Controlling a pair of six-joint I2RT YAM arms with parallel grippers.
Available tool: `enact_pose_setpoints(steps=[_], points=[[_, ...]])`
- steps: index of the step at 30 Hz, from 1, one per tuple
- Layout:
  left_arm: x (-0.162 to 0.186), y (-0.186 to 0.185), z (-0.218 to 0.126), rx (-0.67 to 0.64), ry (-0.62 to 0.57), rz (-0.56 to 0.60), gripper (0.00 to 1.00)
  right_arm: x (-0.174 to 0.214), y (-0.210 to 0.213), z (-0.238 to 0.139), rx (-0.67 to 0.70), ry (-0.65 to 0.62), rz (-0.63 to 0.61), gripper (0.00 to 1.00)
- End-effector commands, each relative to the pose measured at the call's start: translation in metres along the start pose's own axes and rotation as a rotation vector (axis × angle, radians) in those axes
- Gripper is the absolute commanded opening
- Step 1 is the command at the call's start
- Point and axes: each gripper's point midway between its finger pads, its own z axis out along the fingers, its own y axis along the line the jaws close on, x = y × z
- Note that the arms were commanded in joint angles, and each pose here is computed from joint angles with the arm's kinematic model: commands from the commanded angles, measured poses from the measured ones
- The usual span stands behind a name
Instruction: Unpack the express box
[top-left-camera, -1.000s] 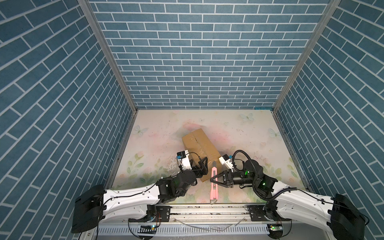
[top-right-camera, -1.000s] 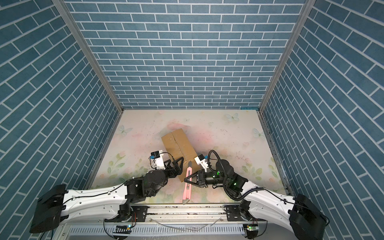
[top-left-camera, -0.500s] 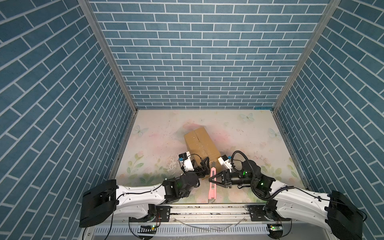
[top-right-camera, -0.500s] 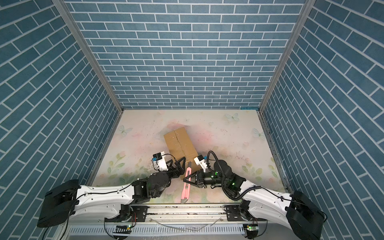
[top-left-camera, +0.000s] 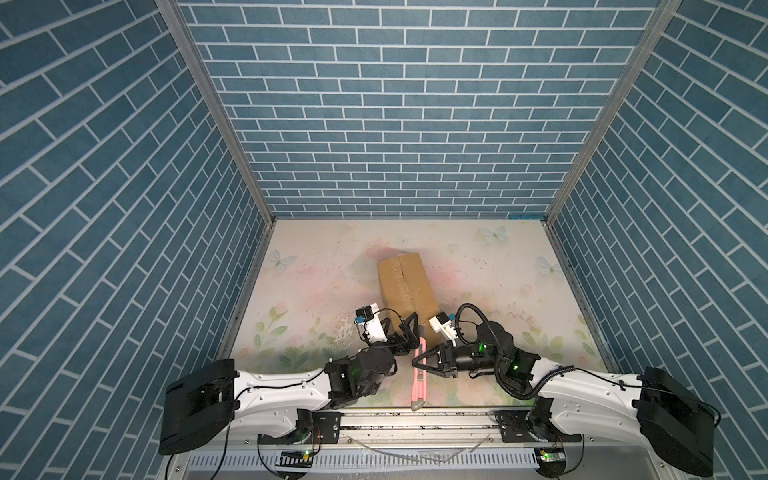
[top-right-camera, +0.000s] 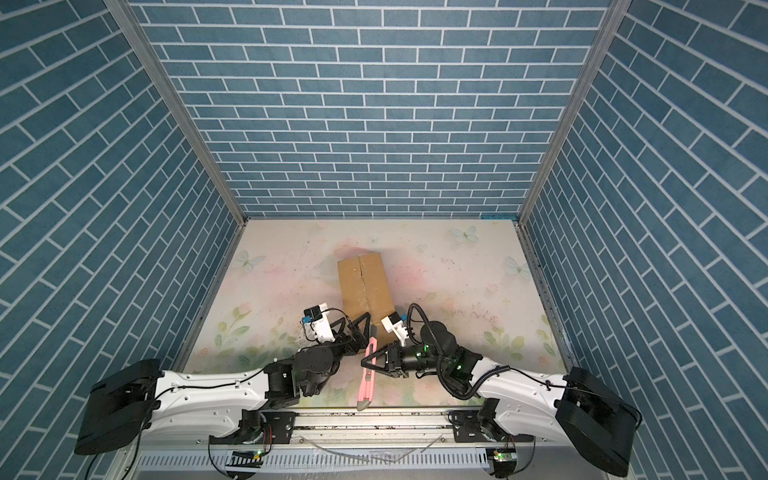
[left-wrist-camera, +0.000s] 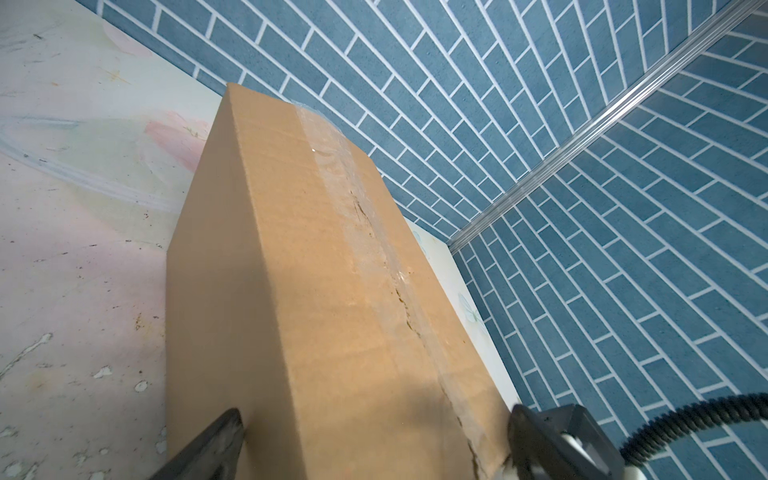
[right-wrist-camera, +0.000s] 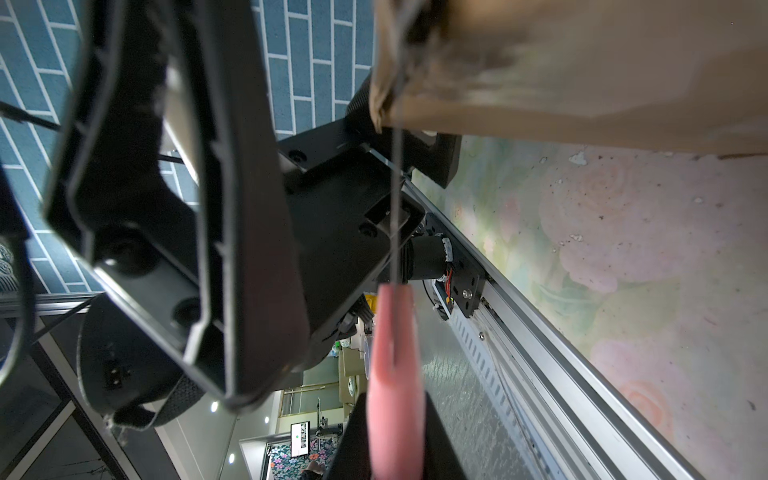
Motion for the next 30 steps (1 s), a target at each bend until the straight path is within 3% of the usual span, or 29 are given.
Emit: enact_pose_setpoints(steps=[1,18,30], points=[[-0.002,-0.006,-0.004,0.038,-0.005,-0.023,1.0,-0.005,0.035,0.002,-0.089,-0.011,-0.074,0.0],[-0.075,0.048,-0.044,-0.111,-0.026,0.083,1.0,-0.008,0.02,-0.008,0.006,-0.069,-0.072,0.0],[-0.081,0.034,-0.024,-0.112,0.07,0.17,1.0,0.0,0.007,-0.019,0.082,-0.067,-0.035,0.0]])
